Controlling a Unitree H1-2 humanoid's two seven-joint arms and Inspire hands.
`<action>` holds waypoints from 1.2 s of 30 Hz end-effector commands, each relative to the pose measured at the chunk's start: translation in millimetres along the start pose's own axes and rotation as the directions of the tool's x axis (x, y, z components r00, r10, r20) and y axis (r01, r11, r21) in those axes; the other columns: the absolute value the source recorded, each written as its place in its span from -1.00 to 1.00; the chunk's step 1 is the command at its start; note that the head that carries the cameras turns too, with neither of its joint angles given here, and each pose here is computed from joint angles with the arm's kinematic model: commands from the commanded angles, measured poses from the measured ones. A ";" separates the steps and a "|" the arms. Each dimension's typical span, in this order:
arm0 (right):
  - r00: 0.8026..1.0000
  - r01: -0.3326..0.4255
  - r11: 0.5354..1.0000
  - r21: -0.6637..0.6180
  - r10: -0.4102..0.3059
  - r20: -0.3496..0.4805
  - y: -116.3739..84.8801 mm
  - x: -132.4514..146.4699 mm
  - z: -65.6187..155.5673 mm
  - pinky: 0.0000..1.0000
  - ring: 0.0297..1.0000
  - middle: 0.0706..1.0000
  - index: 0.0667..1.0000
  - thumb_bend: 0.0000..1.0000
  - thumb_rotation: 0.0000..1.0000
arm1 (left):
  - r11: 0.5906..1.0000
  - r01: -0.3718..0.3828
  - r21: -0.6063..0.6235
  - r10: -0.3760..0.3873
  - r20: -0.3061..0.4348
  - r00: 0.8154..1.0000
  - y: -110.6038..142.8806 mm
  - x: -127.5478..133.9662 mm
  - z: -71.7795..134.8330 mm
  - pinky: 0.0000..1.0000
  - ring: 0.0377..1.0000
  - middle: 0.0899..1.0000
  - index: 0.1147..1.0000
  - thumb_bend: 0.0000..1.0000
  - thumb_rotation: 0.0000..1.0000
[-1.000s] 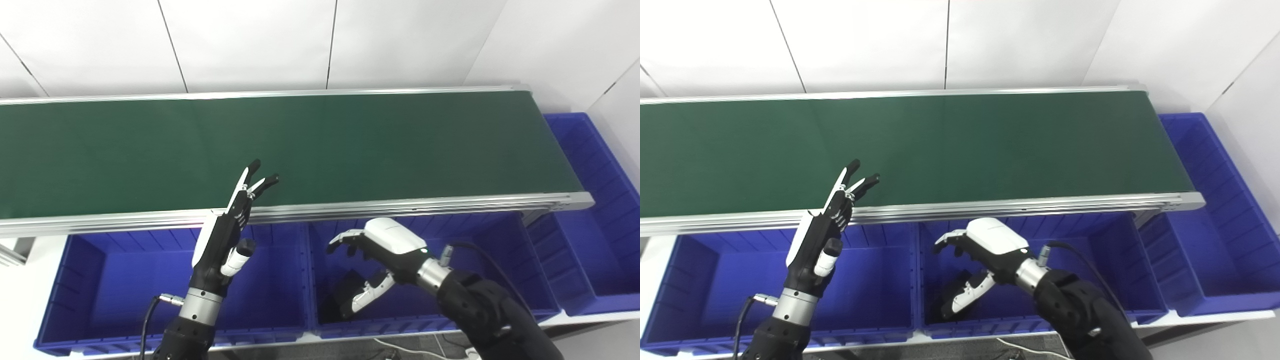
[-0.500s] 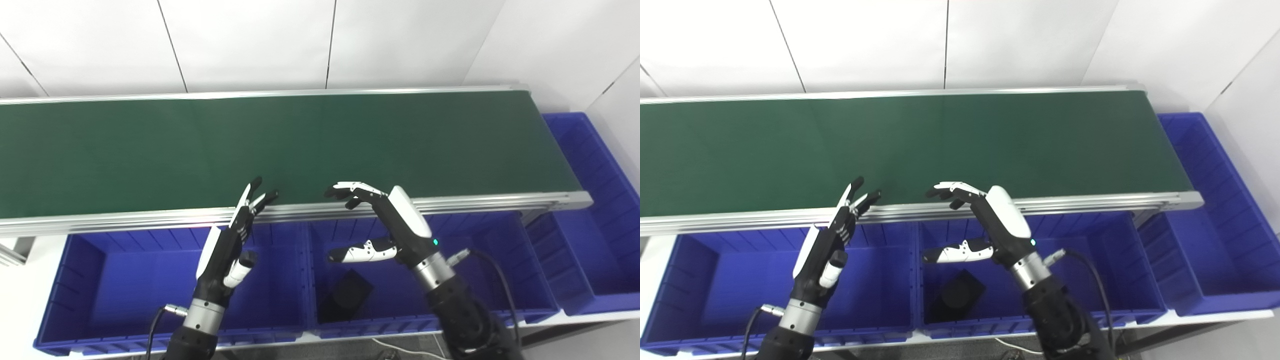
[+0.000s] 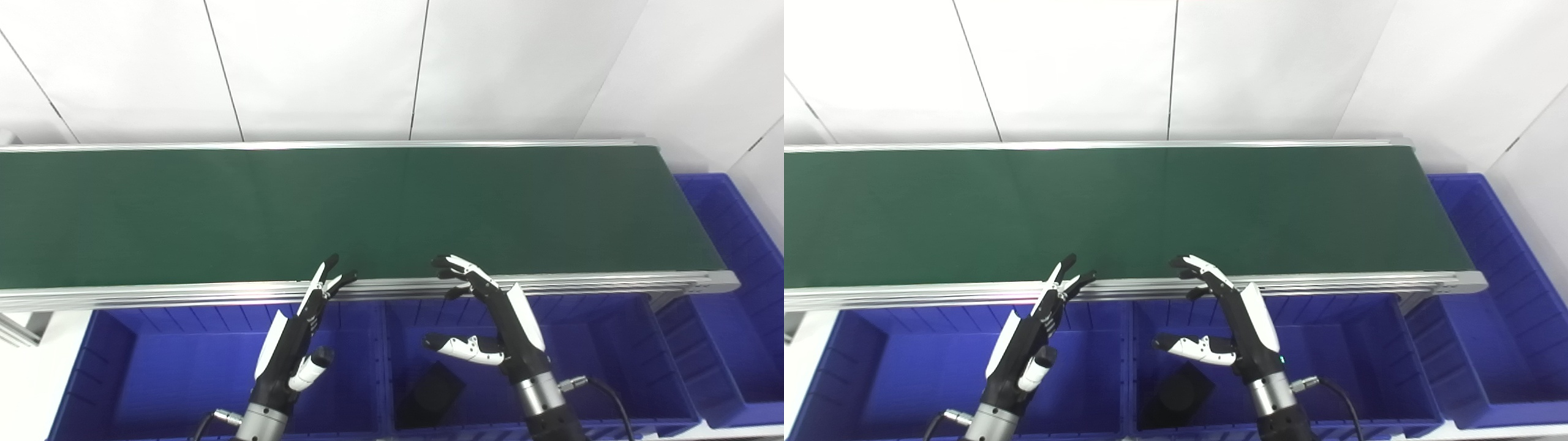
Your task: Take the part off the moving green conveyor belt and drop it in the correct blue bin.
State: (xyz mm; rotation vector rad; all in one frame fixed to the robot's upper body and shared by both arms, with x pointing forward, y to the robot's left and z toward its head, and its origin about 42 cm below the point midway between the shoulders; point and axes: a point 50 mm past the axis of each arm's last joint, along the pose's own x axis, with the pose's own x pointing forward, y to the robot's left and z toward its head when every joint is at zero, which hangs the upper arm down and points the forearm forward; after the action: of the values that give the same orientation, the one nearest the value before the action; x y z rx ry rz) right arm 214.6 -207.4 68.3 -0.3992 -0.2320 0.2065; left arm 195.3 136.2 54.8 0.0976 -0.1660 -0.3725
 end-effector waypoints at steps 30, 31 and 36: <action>0.999 -0.031 0.973 0.228 0.032 -0.002 22.1 -19.3 4.7 0.59 0.72 0.81 0.72 0.64 0.75 | 0.998 0.017 0.062 -0.022 0.068 0.997 -10.9 5.8 12.5 0.92 0.80 0.72 1.00 0.71 1.00; 0.999 -0.033 0.975 0.220 0.034 -0.002 21.4 -19.3 4.2 0.57 0.71 0.80 0.72 0.60 0.74 | 0.998 0.015 0.060 -0.019 0.071 0.997 -11.6 6.1 13.1 0.95 0.81 0.72 1.00 0.70 1.00; 0.999 -0.038 0.975 0.218 0.039 -0.002 22.2 -19.6 4.3 0.55 0.70 0.80 0.71 0.58 0.70 | 0.999 0.018 0.050 -0.021 0.068 0.997 -11.0 5.3 13.3 0.97 0.84 0.73 1.00 0.69 1.00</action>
State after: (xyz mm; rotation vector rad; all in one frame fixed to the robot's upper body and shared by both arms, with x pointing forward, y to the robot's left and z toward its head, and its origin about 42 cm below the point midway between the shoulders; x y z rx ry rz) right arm 187.7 -194.1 49.7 -0.1953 -0.1226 0.2581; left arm 191.6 127.2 58.2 0.1502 -0.1855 -0.3968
